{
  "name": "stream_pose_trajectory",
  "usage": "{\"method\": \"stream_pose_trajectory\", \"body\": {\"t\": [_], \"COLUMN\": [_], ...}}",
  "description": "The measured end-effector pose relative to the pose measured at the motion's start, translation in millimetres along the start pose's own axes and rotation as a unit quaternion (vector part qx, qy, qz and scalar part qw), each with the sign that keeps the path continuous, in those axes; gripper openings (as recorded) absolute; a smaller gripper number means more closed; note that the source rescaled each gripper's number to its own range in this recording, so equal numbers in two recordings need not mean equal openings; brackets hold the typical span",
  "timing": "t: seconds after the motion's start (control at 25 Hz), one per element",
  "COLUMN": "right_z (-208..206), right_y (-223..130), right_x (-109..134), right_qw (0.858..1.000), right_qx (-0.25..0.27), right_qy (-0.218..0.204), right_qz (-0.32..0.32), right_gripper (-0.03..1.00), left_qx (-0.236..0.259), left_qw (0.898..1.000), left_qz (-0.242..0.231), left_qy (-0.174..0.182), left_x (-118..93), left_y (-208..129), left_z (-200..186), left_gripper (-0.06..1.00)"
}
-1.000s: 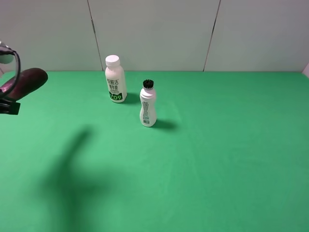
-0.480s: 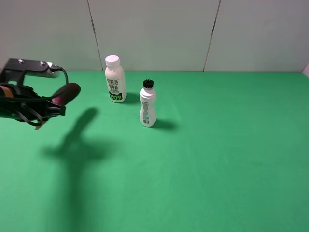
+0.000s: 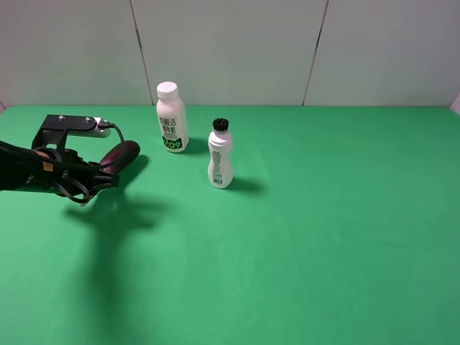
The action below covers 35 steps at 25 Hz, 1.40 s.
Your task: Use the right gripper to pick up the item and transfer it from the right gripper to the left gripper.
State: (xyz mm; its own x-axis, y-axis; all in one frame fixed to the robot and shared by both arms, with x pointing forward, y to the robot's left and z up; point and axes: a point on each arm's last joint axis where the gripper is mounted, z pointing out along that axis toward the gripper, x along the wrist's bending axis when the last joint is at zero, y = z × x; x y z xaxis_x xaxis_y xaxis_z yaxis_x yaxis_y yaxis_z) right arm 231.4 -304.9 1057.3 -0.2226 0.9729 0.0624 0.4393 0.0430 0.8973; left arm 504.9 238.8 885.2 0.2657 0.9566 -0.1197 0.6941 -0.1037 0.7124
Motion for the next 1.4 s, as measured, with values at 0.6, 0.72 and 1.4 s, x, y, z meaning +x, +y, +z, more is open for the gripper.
{"method": "stream_pose_trajectory", "body": {"t": [0.6, 0.72, 1.4], "right_z": [0, 0, 0], "right_y": [0, 0, 0], "right_x": [0, 0, 0], "right_qw": [1.000, 1.000, 1.000], "right_qx": [0.000, 0.000, 0.000], "right_qy": [0.000, 0.000, 0.000], "right_qz": [0.000, 0.000, 0.000], "right_gripper": [1.00, 1.00, 1.00], "left_qx": [0.007, 0.027, 0.054], "left_qw": [1.000, 1.000, 0.988], "left_qz": [0.009, 0.009, 0.010], "left_qy": [0.003, 0.011, 0.144], "left_x": [0, 2, 9], "left_y": [-1, -4, 67], "left_z": [0, -1, -106], "left_gripper": [0.99, 1.00, 1.00]}}
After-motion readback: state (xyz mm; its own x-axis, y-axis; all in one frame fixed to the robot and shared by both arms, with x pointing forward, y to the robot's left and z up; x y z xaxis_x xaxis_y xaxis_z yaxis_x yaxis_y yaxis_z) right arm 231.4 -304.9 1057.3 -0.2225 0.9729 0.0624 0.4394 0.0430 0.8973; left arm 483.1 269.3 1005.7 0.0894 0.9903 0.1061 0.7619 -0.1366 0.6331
